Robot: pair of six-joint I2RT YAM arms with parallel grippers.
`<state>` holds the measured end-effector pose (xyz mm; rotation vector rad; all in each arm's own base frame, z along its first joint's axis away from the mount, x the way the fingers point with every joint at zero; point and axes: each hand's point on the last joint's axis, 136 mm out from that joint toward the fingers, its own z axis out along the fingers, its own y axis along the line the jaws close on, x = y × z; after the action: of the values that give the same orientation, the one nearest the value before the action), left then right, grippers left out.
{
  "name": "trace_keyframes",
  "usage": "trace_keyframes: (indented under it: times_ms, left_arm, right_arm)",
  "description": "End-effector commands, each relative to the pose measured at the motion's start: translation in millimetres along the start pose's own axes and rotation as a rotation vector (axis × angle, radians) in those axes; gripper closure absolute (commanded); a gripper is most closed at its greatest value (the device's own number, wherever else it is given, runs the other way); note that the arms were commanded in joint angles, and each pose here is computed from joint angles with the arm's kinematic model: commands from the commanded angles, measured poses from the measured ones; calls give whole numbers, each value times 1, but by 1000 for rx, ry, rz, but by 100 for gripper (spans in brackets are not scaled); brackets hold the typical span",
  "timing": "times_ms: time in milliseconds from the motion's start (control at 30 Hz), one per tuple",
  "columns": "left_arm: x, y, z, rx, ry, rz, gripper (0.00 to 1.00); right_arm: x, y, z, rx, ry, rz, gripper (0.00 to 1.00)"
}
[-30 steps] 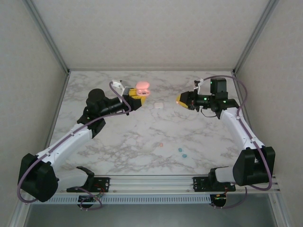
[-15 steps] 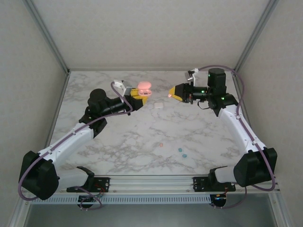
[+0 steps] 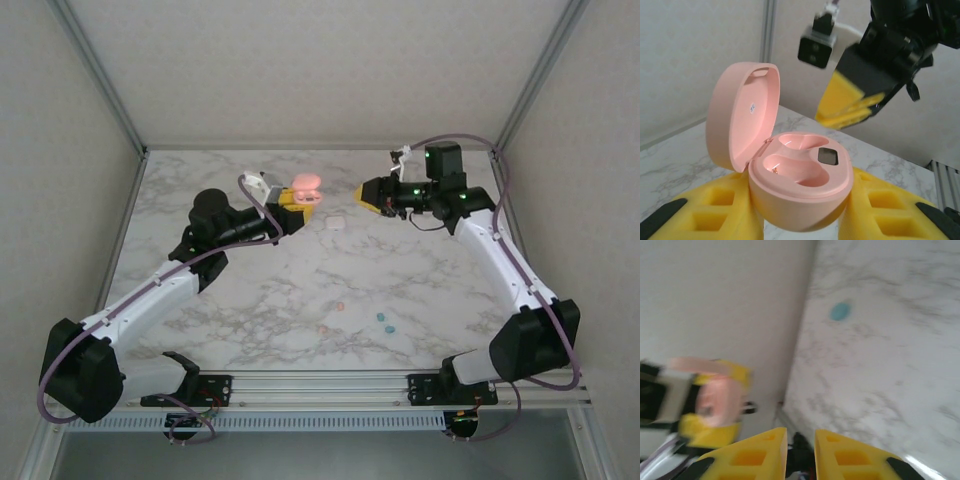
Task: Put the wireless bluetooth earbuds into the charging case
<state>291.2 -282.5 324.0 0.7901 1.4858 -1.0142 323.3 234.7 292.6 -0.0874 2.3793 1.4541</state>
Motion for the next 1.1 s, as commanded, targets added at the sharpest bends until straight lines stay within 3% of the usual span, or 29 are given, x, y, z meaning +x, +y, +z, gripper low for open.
trace_keyframes:
  times_ms: [0, 167, 267, 467, 733, 900, 1067]
  left_arm:
    - [-7, 8, -7, -93, -15, 19, 78]
    - [-4, 22, -17, -199, -18, 19, 78]
    - [-4, 29, -26, -259, -27, 20, 78]
    - [-12, 47, -49, -393, -67, 30, 78]
    - [-17, 60, -88, -521, -101, 28, 79]
    - [-19, 56, -104, -555, -111, 40, 79]
    - [-17, 52, -111, -567, -113, 45, 79]
  right_arm:
    - [22, -84, 8, 337, 36, 123, 80]
    - [54, -131, 19, 513, 111, 144, 79]
    - [81, -130, 33, 532, 199, 91, 78]
    - [145, -133, 66, 622, 413, -125, 74]
    - [209, -122, 108, 631, 658, -437, 68]
    - [232, -133, 120, 690, 735, -457, 63]
    - [215, -146, 116, 830, 644, -466, 63]
